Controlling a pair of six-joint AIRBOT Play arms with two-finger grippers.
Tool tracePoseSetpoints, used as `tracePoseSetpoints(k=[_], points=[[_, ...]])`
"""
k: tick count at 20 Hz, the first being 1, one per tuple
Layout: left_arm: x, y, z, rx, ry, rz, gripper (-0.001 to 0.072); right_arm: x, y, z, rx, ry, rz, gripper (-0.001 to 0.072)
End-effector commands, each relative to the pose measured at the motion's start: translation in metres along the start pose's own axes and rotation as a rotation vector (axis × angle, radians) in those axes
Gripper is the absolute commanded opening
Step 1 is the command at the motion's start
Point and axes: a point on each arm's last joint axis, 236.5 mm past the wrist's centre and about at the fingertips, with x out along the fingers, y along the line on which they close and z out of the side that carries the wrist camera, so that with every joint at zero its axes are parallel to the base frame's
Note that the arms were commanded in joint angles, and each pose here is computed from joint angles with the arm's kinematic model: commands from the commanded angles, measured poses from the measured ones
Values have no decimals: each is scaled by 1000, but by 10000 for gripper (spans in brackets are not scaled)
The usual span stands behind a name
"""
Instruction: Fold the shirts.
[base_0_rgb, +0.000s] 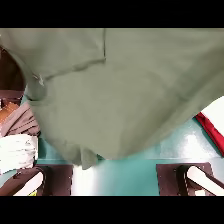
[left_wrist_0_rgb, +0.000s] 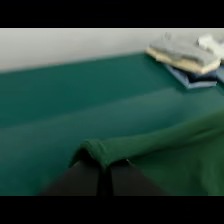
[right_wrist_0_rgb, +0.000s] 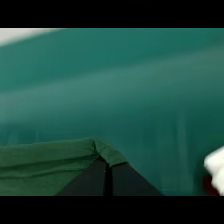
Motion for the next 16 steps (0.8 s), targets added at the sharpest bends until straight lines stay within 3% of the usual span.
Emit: tracePoseSetpoints(k=[1,4,7,16], points=[[87,55,-108,-227,366,-65,29,98,-51,-66,17,395,-162,9],[142,100,-162,-324,493,-60,29,179,-52,-81,-68,488,-201,9],[186,141,-191,-315,488,-29,29,250,-58,-72,-142,431,-247,9],[242,239,-181,-198,248,205,29,358,-34,-44,-153,195,-193,9]])
